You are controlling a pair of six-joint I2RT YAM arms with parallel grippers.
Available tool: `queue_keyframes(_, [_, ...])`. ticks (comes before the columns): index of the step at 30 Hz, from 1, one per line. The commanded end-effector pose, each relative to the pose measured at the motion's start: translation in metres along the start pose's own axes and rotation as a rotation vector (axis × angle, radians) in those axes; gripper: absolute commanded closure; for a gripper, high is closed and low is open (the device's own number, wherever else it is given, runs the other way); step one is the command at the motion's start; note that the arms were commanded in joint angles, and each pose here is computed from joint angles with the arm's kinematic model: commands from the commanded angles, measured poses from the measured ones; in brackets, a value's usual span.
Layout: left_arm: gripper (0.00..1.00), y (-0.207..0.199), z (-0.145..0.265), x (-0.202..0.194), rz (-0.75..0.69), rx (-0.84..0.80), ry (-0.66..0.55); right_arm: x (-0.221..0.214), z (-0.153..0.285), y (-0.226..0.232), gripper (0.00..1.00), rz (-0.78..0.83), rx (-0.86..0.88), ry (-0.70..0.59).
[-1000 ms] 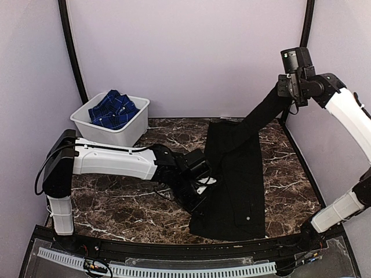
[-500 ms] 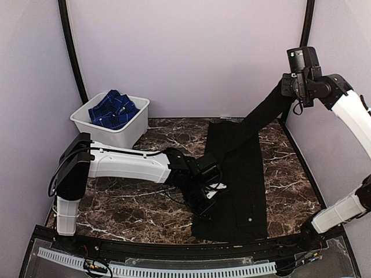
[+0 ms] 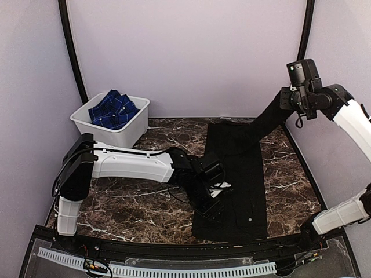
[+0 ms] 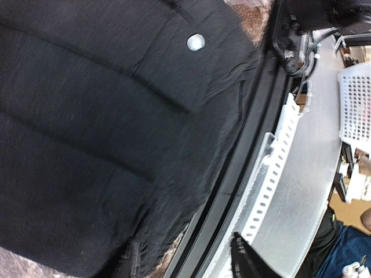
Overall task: Fold and stack the long sleeve shirts
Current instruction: Fold the 1/3-folded shirt at the center of the board, then place the sleeve of the rectangle-folded shirt.
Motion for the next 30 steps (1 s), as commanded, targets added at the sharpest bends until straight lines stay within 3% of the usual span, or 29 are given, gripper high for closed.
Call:
queue_keyframes(1, [0.44,-0.037,0.04,0.023,-0.062,-0.067,-0.109,-0.03,0.007,0.014,1.0,-0.054,0.148,0.08])
queue_keyframes(6, [0.44,-0.016,0.084,0.051,0.023,-0.023,-0.243,-0.091,0.02,0.078,1.0,-0.001,0.461,0.22])
queue_keyframes(11, [0.49,0.061,0.137,0.069,0.258,0.104,-0.395,-0.189,0.043,0.149,1.0,0.119,0.704,0.43])
queue_keyframes(15, [0.5,0.101,0.146,0.063,0.368,0.113,-0.41,-0.259,0.071,0.183,1.0,0.165,0.825,0.582])
queue_keyframes(18, [0.5,0.114,0.142,0.063,0.369,0.122,-0.389,-0.302,0.093,0.201,1.0,0.168,0.909,0.689])
queue_keyframes(21, [0.49,0.116,0.137,0.065,0.354,0.107,-0.362,-0.342,0.098,0.203,1.0,0.223,0.883,0.788])
queue_keyframes(24, [0.47,0.116,0.128,0.065,0.329,0.08,-0.332,-0.348,0.099,0.204,1.0,0.237,0.868,0.806])
queue_keyframes(30, [0.44,0.115,0.119,0.067,0.311,0.044,-0.311,-0.314,0.103,0.216,1.0,0.221,0.893,0.725])
Point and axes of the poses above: each gripper's point midway between its finger pads, its own z axis back along the fingers, its own y axis along the line the jaws close on, x = y × z, the point moved 1 cm from there along z, back along the fingers, and after that the axes turned 1 degree about z, right-handed, at the moved point
